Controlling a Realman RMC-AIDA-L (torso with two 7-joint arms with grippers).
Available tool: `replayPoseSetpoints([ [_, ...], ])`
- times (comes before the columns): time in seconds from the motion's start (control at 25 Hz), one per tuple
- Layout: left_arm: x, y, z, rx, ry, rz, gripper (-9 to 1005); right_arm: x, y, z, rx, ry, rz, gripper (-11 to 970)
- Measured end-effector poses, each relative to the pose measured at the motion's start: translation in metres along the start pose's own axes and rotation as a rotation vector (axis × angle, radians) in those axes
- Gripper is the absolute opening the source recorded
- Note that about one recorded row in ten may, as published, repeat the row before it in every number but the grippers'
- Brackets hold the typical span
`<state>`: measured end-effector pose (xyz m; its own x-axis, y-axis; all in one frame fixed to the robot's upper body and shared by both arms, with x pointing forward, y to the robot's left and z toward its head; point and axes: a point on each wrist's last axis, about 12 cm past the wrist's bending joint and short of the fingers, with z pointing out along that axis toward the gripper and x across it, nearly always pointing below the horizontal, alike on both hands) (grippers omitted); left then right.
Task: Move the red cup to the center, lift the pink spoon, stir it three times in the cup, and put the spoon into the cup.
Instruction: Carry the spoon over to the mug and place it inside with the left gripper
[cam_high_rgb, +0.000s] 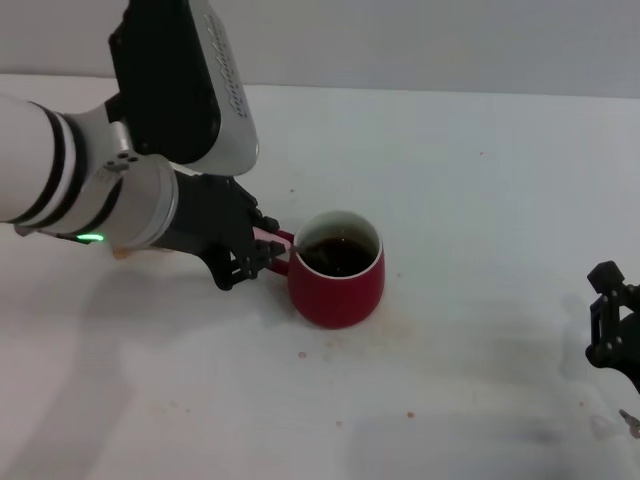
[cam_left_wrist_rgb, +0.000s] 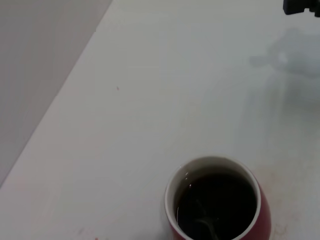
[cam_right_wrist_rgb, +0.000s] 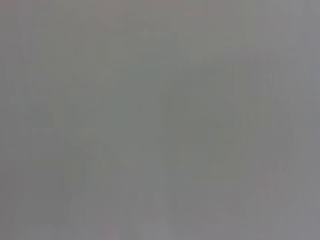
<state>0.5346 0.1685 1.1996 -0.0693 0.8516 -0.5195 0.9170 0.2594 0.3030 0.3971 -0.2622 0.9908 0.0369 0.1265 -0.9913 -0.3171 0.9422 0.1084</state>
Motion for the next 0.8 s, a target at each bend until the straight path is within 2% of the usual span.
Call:
replayPoseSetpoints([
  [0.24,-0.005,0.001,0.010,-0.003,-0.021,0.018,177,0.000,0.000,0.000,-0.002,0.001,0.001,0],
  [0.44,-0.015,-0.004,0.019,0.021,-0.029,0.056,177,0.000,0.001,0.000,-0.002,0.001,0.002,0],
  [0.52,-0.022,-0.011,0.024,0.039,-0.037,0.083,177,0.000,0.000,0.000,-0.002,0.001,0.002,0],
  [0.68,-0.026,-0.015,0.023,0.041,-0.047,0.093,178,0.000,0.001,-0.001,-0.003,0.002,0.001,0],
  [0.8,-0.022,-0.016,0.021,0.040,-0.039,0.076,178,0.000,0.001,-0.001,-0.004,0.003,0.002,0],
])
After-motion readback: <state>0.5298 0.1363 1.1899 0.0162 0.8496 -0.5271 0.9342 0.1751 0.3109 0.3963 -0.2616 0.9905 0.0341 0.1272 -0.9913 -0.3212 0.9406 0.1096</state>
